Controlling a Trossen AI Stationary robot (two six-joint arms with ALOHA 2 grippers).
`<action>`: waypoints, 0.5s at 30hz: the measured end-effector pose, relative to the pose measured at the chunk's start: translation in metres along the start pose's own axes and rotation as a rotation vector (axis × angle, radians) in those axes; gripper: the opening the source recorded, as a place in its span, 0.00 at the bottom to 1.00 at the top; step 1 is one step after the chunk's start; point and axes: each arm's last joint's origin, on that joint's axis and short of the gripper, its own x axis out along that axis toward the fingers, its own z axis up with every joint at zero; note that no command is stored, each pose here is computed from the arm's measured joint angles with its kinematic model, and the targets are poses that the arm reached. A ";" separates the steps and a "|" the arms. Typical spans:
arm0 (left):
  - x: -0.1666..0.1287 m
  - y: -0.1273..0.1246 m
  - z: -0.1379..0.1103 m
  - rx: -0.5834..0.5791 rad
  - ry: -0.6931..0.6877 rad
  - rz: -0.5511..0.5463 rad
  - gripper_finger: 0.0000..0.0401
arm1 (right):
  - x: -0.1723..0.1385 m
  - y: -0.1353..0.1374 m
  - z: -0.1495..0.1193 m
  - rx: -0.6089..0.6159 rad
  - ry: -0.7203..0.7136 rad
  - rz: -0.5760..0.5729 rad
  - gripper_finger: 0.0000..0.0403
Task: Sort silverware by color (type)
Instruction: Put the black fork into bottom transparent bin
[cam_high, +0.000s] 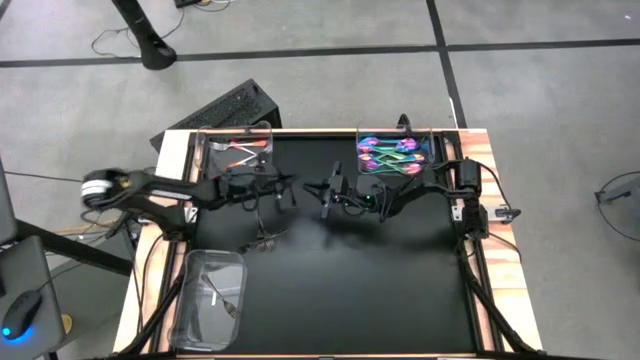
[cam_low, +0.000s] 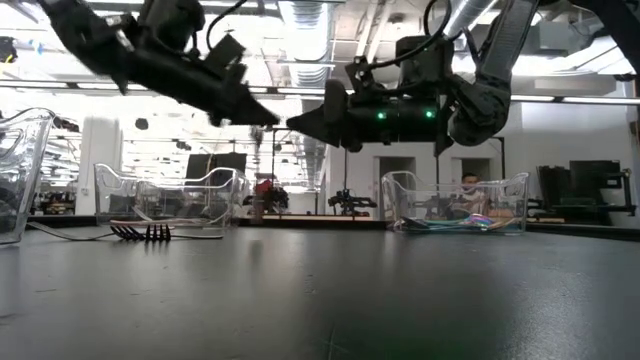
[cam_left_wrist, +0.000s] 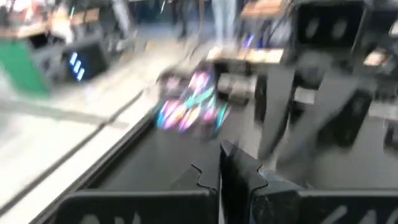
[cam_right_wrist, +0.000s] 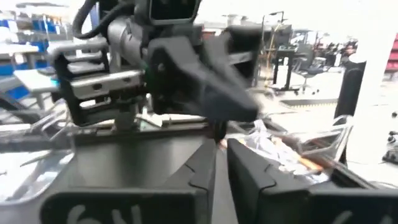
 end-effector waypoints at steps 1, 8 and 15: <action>-0.008 0.002 0.003 0.002 0.056 0.021 0.00 | 0.000 0.001 0.001 0.001 -0.012 0.003 0.17; -0.075 0.015 0.034 -0.179 0.319 -0.030 0.00 | 0.000 0.005 0.003 0.106 -0.032 0.012 0.25; -0.140 0.023 0.073 -0.352 0.337 -0.080 0.00 | 0.000 0.004 -0.003 0.195 0.036 0.005 0.26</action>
